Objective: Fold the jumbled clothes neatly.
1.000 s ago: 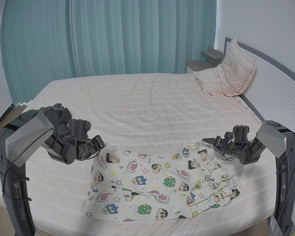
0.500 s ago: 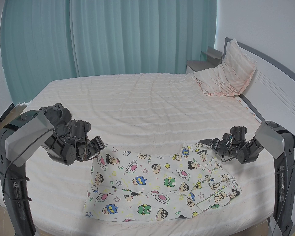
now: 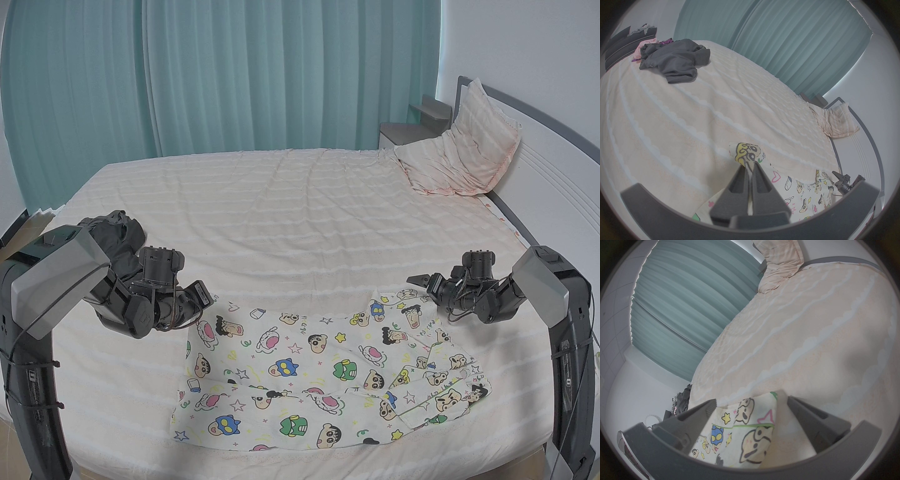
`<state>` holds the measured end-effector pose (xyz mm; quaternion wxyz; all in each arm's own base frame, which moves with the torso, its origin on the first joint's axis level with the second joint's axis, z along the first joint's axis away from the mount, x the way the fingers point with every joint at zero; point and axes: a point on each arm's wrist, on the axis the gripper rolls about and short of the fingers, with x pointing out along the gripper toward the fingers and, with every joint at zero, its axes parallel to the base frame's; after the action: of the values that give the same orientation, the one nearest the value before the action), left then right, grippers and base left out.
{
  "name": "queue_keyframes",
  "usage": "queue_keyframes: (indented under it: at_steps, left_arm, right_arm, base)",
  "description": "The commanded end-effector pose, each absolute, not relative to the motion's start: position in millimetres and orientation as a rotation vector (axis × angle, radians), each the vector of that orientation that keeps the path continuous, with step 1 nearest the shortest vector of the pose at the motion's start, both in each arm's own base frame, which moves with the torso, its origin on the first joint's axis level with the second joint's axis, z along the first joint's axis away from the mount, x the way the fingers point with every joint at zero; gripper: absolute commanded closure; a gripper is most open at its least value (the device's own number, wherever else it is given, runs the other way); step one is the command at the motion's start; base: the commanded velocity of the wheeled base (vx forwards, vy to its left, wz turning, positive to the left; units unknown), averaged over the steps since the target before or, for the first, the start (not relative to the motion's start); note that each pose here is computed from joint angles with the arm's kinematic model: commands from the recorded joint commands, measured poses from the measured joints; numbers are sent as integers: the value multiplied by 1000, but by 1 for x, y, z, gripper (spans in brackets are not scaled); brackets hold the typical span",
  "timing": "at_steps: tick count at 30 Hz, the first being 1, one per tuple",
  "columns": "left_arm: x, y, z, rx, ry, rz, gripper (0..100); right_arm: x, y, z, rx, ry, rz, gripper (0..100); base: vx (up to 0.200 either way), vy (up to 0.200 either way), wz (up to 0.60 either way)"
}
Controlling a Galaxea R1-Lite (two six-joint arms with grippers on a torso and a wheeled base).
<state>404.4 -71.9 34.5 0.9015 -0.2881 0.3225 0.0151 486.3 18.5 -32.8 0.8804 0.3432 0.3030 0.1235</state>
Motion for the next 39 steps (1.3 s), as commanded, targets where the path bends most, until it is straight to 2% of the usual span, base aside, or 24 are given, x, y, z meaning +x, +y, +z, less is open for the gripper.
queue_keyframes:
  at_steps: [1, 10, 21, 31, 39]
  left_arm:
    - [404, -72, 34, -596, 668, 32, 100]
    - [402, -71, 34, -595, 674, 36, 100]
    - [392, -70, 55, -599, 649, 18, 100]
    - [389, -70, 80, -607, 607, -4, 100]
    - [385, -70, 91, -609, 584, -15, 100]
  right_arm:
    - [489, 19, -40, 717, 647, 245, 100]
    - [486, 10, -26, 726, 621, 236, 100]
    - [458, -1, 19, 766, 640, 374, 100]
    - [457, -4, 51, 830, 585, 411, 100]
    - [455, -3, 59, 826, 569, 429, 100]
  base:
    - [0, 0, 0]
    - [0, 0, 0]
    - [0, 0, 0]
    - [0, 0, 0]
    - [0, 0, 0]
